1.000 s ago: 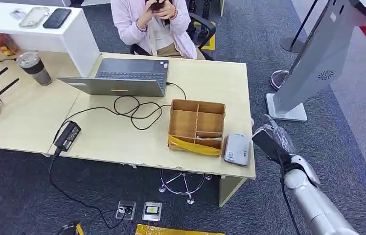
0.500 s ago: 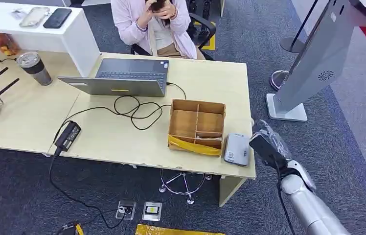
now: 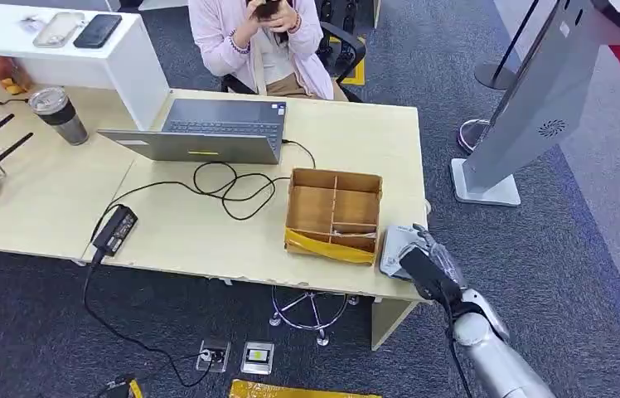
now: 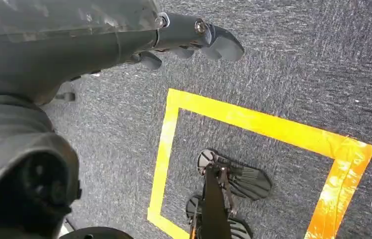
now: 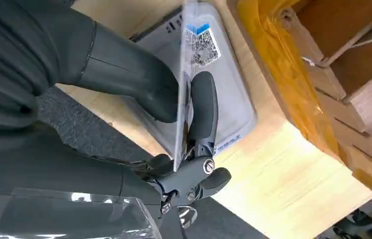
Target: Pass the card to the sensor for recognition and then transmit it.
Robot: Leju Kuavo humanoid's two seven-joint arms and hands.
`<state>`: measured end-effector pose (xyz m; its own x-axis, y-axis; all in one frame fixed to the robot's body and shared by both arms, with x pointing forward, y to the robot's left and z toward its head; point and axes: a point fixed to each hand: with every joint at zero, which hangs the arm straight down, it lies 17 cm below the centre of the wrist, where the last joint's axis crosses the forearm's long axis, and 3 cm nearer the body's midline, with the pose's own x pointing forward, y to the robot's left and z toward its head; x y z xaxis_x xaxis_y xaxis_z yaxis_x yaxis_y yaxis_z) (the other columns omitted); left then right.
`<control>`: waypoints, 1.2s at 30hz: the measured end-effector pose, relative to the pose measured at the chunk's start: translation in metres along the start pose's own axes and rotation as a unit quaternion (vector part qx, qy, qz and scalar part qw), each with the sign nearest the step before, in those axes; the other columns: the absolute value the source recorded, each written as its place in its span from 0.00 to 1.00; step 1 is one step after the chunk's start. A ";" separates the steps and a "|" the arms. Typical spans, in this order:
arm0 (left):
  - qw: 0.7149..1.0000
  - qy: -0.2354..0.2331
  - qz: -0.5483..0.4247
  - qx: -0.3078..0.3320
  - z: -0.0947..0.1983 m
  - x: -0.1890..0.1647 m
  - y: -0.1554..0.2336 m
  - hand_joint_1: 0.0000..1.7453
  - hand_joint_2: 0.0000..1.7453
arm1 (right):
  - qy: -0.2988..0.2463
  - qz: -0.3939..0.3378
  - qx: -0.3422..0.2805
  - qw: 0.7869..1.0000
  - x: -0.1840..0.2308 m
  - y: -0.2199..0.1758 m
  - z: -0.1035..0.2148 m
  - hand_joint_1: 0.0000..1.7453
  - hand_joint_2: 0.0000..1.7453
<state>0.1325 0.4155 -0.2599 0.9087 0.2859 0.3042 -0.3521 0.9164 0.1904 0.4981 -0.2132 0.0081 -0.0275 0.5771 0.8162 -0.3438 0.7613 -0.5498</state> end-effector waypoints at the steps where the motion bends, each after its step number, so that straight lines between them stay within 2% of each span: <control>1: 1.000 0.000 0.000 0.000 0.000 0.000 0.000 0.00 0.00 | -0.001 0.000 0.004 1.000 0.002 0.005 0.000 1.00 1.00; 10: 1.000 -0.001 -0.005 -0.004 0.000 0.000 -0.001 0.00 0.00 | 0.006 -0.001 -0.006 1.000 0.001 0.011 0.002 1.00 1.00; 17: 1.000 -0.001 -0.009 -0.011 0.001 0.000 -0.002 0.00 0.00 | 0.000 0.018 -0.019 1.000 0.013 -0.025 -0.007 1.00 1.00; 22: 1.000 -0.002 -0.010 -0.016 0.001 0.001 -0.001 0.00 0.00 | -0.017 0.004 -0.021 1.000 0.040 -0.060 -0.016 1.00 1.00; 29: 1.000 -0.004 -0.016 -0.015 0.000 0.002 0.000 0.00 0.00 | -0.057 0.027 -0.043 0.997 0.084 -0.099 -0.021 1.00 1.00; 36: 1.000 -0.005 -0.023 -0.016 0.001 0.002 0.000 0.00 0.00 | -0.094 0.062 -0.042 0.993 0.119 -0.111 -0.025 1.00 1.00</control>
<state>0.1343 0.4156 -0.2589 0.9213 0.2416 0.3048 -0.3033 0.9368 0.1742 0.5569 -0.2219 0.1618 -0.2414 0.6081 0.7563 -0.2481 0.7147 -0.6539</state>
